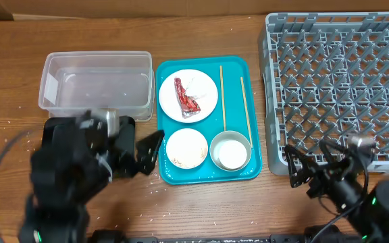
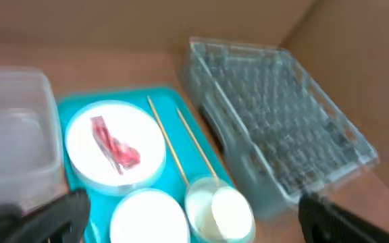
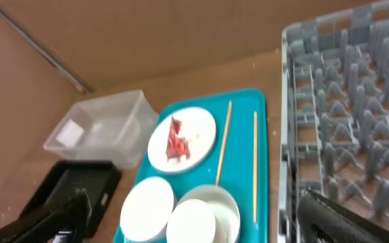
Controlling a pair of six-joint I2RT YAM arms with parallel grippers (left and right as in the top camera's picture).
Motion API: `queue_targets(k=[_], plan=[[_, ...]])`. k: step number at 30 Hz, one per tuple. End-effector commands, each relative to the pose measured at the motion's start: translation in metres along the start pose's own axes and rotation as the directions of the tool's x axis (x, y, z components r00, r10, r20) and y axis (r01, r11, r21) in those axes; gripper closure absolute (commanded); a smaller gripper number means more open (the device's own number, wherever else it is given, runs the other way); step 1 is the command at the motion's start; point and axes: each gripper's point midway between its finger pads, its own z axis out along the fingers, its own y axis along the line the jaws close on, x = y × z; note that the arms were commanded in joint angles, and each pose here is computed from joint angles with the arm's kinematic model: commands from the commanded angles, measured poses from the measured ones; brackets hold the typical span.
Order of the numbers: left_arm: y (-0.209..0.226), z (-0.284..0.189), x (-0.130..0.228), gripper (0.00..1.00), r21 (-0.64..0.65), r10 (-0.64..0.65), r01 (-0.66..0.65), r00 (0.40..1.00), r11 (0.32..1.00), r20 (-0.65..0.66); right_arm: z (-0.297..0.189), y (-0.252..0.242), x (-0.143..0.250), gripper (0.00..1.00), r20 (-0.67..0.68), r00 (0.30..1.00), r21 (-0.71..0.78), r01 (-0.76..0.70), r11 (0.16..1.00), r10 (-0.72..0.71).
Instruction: Sort waste into correct bins and load items into the dishwasher
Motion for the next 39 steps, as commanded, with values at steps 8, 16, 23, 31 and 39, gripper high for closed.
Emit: queue_targets(k=[8, 16, 23, 31, 39], plan=[[-0.027, 0.034, -0.018, 0.00, 0.159, -0.206, 0.279, 0.907, 0.947, -0.368, 0.013, 0.019, -0.015, 0.00, -0.268, 0.962, -0.022, -0.055, 0.998, 0.047], [-0.023, 0.091, 0.063, 0.19, -0.111, -0.148, 0.101, 0.779, 0.989, -0.610, 0.034, -0.010, 0.001, 0.00, -0.352, 0.910, 0.152, -0.176, 0.973, 0.220], [-0.026, 0.148, 0.134, 0.15, -0.329, -0.107, -0.177, 0.718, 0.927, -0.688, 0.045, -0.021, 0.007, 0.02, -0.378, 0.879, 0.219, -0.222, 0.950, 0.292], [-0.014, 0.201, 0.209, 0.43, -0.377, -0.196, -0.200, 0.590, 0.904, -0.784, 0.043, -0.021, 0.009, 0.04, -0.386, 0.874, 0.224, -0.223, 0.949, 0.297], [-0.016, 0.207, 0.207, 0.96, -0.372, -0.212, -0.162, 0.590, 0.914, -0.779, 0.043, -0.021, 0.010, 0.04, -0.388, 0.872, 0.226, -0.224, 0.948, 0.298]])
